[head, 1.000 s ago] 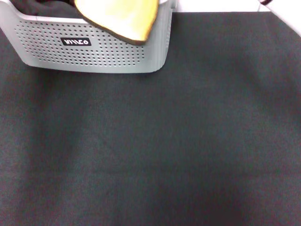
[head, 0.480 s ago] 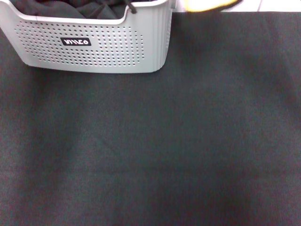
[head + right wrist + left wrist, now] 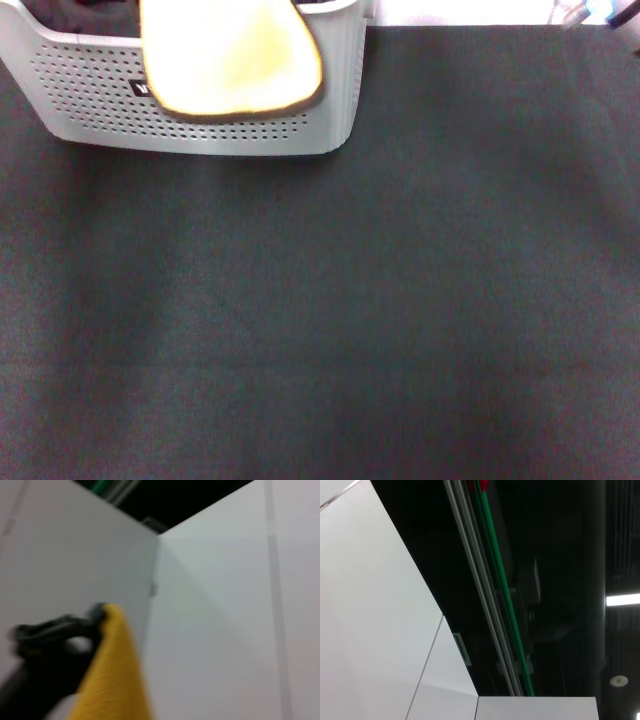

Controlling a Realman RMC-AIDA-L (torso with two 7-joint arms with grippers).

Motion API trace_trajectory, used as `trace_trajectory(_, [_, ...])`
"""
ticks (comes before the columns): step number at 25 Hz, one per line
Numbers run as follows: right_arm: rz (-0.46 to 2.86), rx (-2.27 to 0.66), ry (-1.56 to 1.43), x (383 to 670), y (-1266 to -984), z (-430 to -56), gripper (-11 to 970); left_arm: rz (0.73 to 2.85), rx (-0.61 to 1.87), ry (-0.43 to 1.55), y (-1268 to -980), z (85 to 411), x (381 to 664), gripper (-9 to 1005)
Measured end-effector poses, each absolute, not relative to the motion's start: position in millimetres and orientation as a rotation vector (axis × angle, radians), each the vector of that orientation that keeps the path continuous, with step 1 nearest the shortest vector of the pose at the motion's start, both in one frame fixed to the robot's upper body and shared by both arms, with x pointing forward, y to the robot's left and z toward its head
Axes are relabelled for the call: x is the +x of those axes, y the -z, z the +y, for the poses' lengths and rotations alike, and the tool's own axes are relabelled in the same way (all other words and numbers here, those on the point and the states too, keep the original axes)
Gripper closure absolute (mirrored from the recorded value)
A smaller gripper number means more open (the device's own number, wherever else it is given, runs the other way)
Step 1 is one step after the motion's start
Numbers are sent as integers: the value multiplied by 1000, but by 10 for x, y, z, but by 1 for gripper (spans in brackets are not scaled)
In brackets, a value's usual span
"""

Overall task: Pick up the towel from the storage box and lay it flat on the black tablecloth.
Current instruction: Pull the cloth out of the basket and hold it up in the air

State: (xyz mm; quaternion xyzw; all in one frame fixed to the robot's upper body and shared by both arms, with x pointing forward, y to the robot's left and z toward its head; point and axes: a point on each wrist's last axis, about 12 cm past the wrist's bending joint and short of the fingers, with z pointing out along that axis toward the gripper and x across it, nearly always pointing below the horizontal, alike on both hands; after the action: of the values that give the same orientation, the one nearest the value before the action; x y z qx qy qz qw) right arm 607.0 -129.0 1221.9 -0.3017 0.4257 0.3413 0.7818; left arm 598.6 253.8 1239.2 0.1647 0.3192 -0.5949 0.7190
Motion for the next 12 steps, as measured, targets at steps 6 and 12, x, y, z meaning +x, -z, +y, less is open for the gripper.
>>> trace_trajectory(6, [840,-788,-859,5824,-12286,-940,191,698,367,1314,-12397,2506,5994,981])
trace_trajectory(12, [828,-815,-879,5797,-12300,-867,191,702,372,1311,-12388,2495,5994,981])
